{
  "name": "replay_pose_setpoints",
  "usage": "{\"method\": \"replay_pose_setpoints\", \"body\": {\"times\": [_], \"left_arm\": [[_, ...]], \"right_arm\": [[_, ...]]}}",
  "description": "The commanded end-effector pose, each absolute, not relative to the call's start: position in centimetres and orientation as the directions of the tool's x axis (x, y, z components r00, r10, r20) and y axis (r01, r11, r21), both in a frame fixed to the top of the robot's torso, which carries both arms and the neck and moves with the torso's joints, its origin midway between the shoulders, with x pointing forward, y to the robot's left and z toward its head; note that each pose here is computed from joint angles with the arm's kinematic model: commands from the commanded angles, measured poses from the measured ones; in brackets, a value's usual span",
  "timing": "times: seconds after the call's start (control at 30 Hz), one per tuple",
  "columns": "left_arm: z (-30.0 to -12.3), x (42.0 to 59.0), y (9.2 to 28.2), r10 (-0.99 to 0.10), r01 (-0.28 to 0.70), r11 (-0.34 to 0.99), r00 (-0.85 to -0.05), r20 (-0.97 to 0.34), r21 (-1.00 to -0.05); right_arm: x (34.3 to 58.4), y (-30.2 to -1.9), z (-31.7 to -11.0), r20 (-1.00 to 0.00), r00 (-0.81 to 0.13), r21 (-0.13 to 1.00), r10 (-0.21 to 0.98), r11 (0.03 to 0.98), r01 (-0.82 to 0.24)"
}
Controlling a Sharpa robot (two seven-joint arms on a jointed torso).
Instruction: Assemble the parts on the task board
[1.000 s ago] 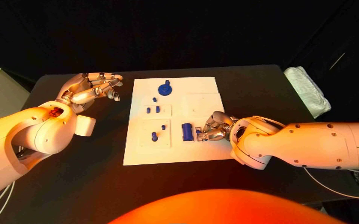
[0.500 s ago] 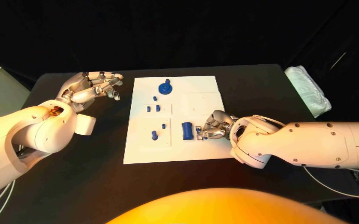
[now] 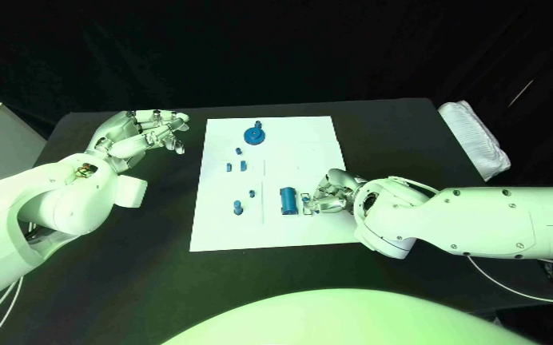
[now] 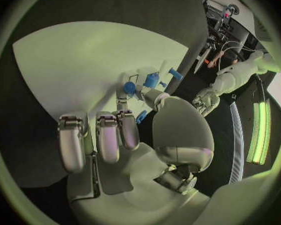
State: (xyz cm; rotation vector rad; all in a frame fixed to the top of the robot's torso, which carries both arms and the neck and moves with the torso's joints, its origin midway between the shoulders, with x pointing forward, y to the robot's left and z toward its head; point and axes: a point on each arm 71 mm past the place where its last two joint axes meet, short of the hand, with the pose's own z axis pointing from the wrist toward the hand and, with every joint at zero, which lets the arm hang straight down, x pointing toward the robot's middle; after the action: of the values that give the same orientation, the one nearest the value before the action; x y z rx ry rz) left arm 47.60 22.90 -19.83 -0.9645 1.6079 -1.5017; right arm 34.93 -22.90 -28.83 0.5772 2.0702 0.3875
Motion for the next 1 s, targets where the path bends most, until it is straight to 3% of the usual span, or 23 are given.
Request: {"method": "replay_pose_setpoints", "body": {"times": [0.03, 1.0], "left_arm": [[-19.71, 47.53, 22.73, -0.882, -0.045, 0.029, -0.470, -0.005, -0.999], [-19.70, 47.48, 22.83, -0.883, -0.048, 0.031, -0.470, -0.005, -0.998]], "right_arm": [[35.01, -22.92, -28.67, -0.723, -0.455, 0.467, 0.520, 0.853, 0.232], [34.92, -22.16, -28.78, -0.710, -0.488, 0.462, 0.507, 0.859, 0.221]]}}
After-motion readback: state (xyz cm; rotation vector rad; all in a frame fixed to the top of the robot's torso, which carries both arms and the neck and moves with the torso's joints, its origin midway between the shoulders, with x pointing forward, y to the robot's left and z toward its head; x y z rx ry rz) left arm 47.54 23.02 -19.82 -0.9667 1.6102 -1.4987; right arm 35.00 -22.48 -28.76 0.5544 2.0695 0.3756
